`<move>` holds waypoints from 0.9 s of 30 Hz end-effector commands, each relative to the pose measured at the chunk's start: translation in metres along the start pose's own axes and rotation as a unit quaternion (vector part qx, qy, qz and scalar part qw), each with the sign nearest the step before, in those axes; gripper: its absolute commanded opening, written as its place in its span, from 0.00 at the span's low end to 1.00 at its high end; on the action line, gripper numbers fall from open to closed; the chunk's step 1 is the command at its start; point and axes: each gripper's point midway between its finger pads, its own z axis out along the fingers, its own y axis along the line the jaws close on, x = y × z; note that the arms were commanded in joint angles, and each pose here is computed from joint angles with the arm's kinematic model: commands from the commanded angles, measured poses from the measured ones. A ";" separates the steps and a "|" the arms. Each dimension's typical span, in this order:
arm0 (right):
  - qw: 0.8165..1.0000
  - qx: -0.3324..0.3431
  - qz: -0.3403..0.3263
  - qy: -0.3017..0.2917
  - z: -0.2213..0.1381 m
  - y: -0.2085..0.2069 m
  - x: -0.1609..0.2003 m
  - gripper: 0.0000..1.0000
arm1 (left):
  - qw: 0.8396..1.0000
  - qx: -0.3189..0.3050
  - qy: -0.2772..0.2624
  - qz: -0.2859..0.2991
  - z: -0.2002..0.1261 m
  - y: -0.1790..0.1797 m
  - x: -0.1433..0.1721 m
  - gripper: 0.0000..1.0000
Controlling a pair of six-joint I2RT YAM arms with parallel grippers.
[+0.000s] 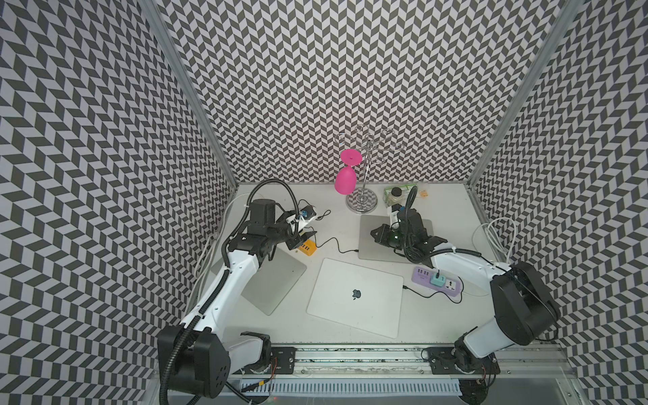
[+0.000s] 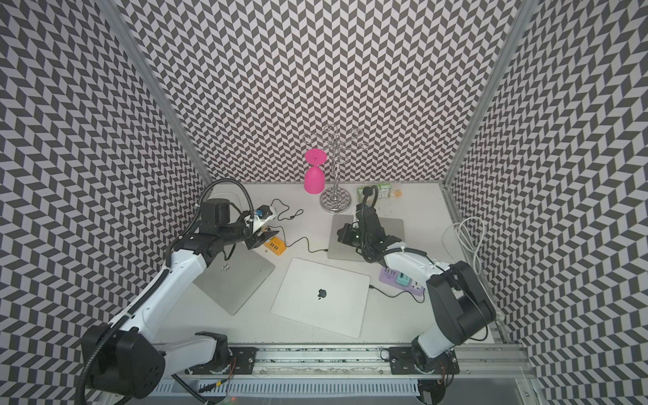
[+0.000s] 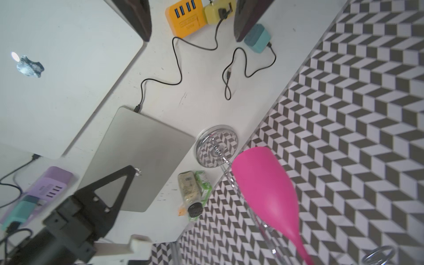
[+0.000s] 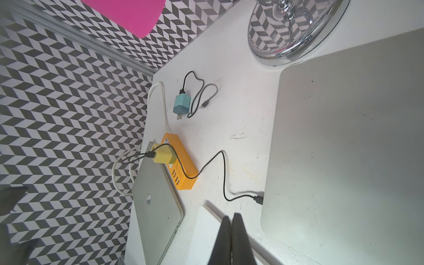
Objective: Unplug the laptop charger
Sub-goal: Remove the charging cable from the laptop.
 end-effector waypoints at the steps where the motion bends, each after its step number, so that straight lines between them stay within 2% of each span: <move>1: 0.999 -0.040 0.002 0.001 0.008 0.014 -0.010 0.03 | 0.995 0.069 0.018 0.069 0.026 -0.026 0.007 0.57; 4: 0.999 -0.041 0.009 0.007 0.016 0.009 -0.010 0.03 | 0.990 0.098 0.055 0.085 0.049 -0.038 0.024 0.55; 10: 0.999 -0.020 0.015 0.031 0.034 -0.008 -0.011 0.03 | 0.980 0.138 0.085 0.115 0.092 -0.054 0.036 0.51; 18: 0.997 -0.017 0.043 0.066 0.043 -0.037 -0.004 0.02 | 0.965 0.197 0.142 0.102 0.145 -0.061 0.056 0.50; 27: 0.994 -0.006 0.064 0.088 0.043 -0.065 0.011 0.00 | 0.955 0.226 0.153 0.115 0.184 -0.083 0.057 0.48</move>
